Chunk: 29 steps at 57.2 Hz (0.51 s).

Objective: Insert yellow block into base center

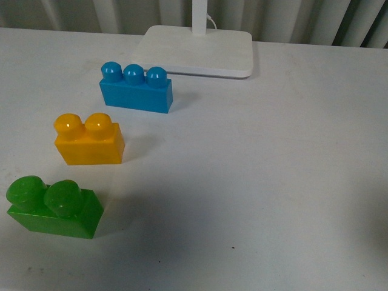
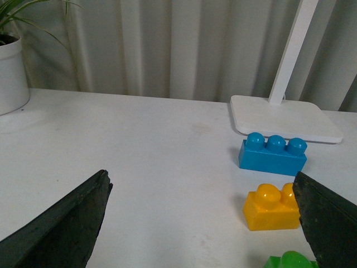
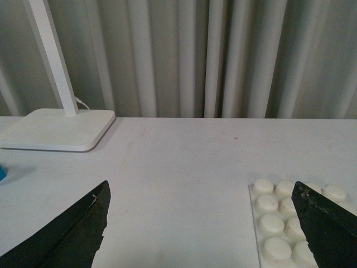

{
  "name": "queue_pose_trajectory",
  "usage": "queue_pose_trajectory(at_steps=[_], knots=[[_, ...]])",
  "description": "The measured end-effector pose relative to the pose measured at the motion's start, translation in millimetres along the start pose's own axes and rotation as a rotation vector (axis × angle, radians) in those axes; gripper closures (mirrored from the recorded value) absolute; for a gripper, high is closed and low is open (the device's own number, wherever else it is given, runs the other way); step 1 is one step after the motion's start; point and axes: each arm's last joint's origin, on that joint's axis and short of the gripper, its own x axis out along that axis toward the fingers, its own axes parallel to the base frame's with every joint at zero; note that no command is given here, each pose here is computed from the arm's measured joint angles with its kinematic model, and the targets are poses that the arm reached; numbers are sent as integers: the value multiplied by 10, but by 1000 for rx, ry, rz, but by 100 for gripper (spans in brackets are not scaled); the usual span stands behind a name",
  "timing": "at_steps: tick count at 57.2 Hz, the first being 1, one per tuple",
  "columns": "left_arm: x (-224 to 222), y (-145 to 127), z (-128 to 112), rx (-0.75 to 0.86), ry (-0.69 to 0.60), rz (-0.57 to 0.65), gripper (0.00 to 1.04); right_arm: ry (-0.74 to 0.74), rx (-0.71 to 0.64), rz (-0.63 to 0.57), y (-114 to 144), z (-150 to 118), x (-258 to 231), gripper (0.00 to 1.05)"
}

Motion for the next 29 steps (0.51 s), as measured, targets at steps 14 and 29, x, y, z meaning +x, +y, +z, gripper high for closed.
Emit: queue_pose_trajectory(at_steps=[14, 29], knots=[[0, 0, 0, 0, 0, 0, 6, 0, 0, 0, 0, 0, 0, 9], [0, 0, 0, 0, 0, 0, 6, 74, -4, -34, -14, -8, 1, 9]])
